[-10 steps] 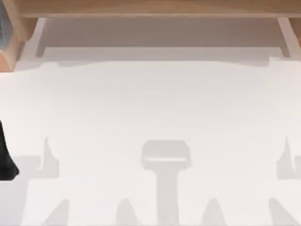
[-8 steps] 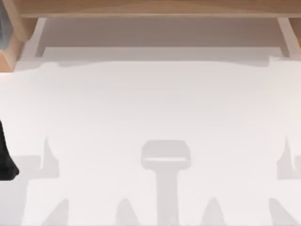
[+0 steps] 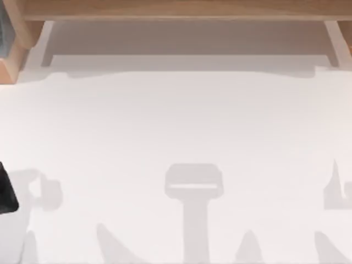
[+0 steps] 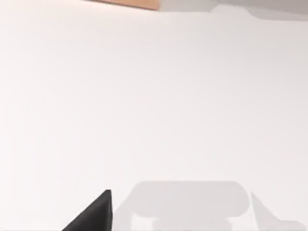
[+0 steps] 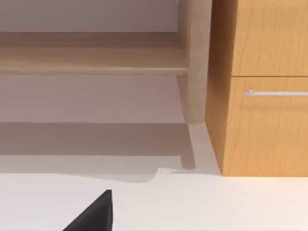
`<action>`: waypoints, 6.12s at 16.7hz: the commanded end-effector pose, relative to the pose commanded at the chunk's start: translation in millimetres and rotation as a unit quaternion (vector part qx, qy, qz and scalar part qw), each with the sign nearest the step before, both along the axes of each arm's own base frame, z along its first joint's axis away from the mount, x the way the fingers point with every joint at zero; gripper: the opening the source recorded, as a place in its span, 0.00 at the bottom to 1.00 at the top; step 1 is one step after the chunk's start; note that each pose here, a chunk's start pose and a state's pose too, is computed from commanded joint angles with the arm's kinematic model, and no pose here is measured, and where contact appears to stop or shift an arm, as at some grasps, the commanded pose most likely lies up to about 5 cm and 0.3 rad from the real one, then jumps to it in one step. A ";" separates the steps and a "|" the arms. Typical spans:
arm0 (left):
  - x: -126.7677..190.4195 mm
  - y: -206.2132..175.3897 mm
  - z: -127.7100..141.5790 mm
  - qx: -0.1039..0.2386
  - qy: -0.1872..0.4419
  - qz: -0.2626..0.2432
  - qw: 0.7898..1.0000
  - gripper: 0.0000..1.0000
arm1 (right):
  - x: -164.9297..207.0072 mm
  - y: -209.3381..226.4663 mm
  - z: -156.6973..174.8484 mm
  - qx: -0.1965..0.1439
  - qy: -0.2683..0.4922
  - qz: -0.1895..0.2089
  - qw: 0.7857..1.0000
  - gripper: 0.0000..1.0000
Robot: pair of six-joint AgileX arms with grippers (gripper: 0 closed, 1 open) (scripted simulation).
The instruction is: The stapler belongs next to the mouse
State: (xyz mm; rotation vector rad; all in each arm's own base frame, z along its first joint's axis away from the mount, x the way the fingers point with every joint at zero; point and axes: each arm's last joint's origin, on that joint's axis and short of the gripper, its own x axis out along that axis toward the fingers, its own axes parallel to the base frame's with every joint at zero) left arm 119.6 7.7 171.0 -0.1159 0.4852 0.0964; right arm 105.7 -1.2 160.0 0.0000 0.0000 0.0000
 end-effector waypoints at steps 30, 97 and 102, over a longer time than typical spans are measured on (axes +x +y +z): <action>53.4 29.9 -58.3 -0.123 0.500 0.146 0.845 1.00 | 0.0 0.0 0.0 0.000 0.000 0.000 1.000 1.00; 224.7 137.0 -20.5 0.019 0.522 -0.079 0.849 0.00 | 0.0 0.0 0.0 0.000 0.000 0.000 1.000 1.00; 219.1 132.9 -26.0 0.015 0.547 -0.088 0.832 0.00 | 0.0 0.0 0.0 0.000 0.000 0.000 1.000 1.00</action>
